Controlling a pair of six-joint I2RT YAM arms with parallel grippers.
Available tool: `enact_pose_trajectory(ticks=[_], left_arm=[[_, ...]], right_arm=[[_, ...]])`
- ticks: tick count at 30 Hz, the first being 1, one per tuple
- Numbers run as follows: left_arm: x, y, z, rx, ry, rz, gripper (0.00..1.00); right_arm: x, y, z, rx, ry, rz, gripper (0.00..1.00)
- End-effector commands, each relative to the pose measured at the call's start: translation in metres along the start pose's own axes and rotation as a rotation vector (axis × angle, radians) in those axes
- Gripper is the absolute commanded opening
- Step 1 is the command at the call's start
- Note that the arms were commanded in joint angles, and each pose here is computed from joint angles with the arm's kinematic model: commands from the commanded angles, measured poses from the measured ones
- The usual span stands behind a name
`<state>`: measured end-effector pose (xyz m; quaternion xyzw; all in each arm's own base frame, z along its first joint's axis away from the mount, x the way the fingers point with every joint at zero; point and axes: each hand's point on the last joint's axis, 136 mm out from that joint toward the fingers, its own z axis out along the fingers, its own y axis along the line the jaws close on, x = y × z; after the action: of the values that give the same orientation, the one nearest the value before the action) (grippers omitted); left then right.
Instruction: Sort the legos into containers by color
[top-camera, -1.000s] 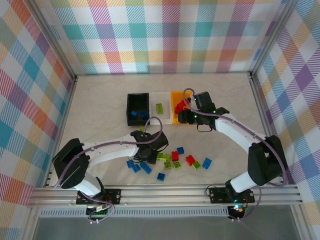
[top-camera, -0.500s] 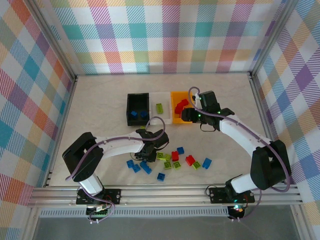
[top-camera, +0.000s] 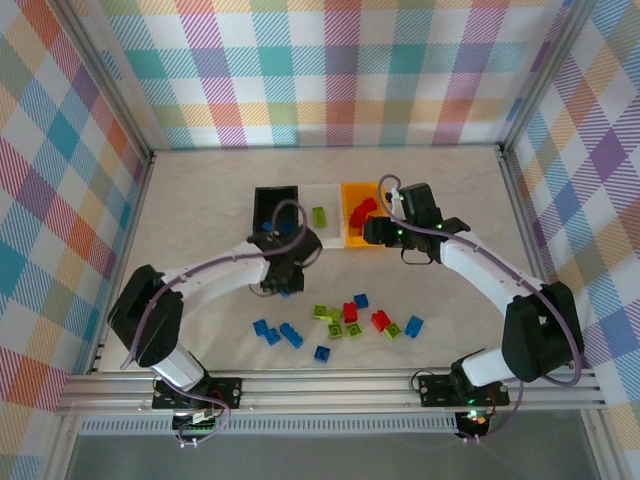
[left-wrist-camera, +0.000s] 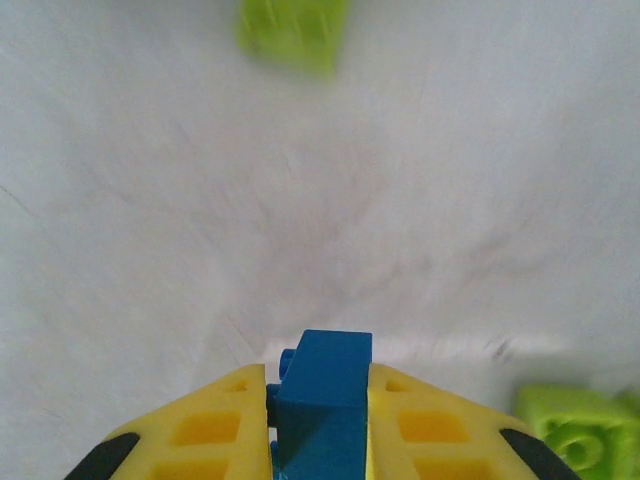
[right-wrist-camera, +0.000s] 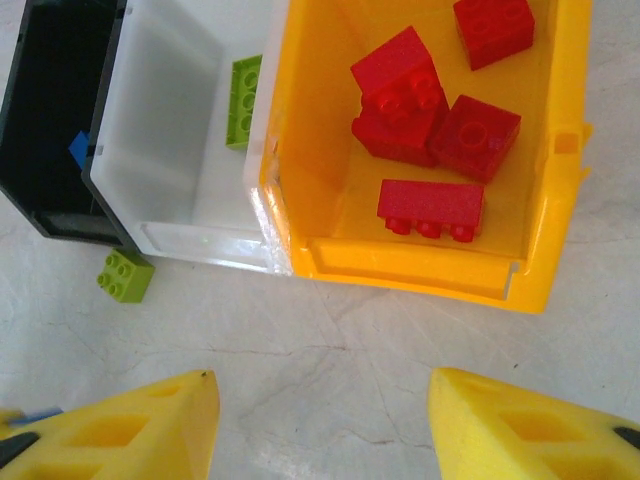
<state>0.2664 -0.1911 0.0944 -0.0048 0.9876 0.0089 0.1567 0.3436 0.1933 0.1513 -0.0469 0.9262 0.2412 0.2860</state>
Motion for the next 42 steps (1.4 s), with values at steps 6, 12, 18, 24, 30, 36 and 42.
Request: enact_pose_trajectory(ticks=[6,12,18,24,30,36,42], left_arm=[[-0.115,0.017,-0.027,0.021,-0.172,-0.144,0.19],[-0.159,0.024,0.007,-0.032,-0.159,-0.201,0.15],[-0.183,0.033,0.029,-0.052,-0.147,-0.256,0.18],[-0.194,0.019,0.015,0.020,-0.172,-0.263,0.58],[-0.191,-0.002,-0.035,0.139,-0.243,-0.241,0.80],[-0.166,0.015,-0.092,0.228,-0.327,-0.290,1.00],[-0.150,0.073,-0.144,0.164,-0.431,-0.373,1.00]], right_arm=[[0.005,0.005,-0.002,-0.044,0.001,0.017,0.57],[0.010,0.011,-0.003,-0.070,0.017,0.009,0.56],[0.020,0.013,-0.005,-0.082,0.034,0.000,0.56],[0.034,0.018,-0.009,-0.100,0.069,-0.021,0.57],[0.068,0.058,-0.011,-0.185,0.165,-0.163,0.58],[0.137,0.130,0.000,-0.301,0.337,-0.406,0.58],[0.203,0.184,0.016,-0.335,0.452,-0.653,0.58]])
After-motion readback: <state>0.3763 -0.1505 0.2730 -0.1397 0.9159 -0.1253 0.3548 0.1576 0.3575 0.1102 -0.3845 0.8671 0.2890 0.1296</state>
